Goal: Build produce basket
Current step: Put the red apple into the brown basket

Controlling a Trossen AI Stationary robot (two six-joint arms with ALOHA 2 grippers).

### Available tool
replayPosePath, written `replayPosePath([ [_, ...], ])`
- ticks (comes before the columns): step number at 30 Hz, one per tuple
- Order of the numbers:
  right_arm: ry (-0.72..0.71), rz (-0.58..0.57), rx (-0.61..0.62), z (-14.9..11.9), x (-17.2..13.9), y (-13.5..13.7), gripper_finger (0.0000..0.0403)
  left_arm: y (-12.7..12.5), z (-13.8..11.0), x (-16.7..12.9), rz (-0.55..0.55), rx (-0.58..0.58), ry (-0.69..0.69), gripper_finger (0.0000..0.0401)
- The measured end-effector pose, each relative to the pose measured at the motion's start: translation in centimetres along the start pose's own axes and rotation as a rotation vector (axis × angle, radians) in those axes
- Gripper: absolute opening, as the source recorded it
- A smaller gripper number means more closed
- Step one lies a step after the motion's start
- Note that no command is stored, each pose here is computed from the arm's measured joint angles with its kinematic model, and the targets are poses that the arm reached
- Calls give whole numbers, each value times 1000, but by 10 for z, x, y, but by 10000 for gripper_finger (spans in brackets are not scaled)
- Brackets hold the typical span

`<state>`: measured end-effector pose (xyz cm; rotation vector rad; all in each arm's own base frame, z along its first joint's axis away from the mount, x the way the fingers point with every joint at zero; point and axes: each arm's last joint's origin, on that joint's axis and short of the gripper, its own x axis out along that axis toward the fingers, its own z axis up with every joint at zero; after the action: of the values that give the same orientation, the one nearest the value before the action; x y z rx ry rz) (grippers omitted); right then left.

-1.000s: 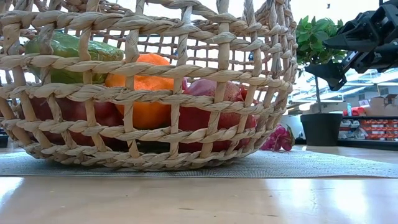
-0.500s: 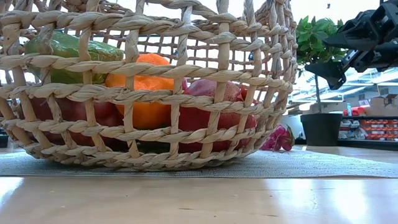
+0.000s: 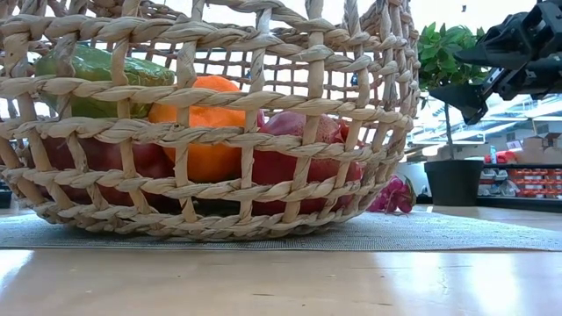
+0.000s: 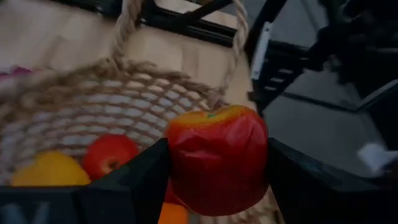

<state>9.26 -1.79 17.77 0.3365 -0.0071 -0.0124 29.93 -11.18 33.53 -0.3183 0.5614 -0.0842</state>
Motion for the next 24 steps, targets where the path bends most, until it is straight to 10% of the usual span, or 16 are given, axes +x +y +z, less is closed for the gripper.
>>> replayPosePath([
  [12, -2, 0, 0, 0, 0, 0, 348, 2, -8, 33, 399, 254, 312, 245],
  [24, -3, 1, -1, 0, 0, 0, 348, -3, -31, 50, 237, 399, 539, 292],
])
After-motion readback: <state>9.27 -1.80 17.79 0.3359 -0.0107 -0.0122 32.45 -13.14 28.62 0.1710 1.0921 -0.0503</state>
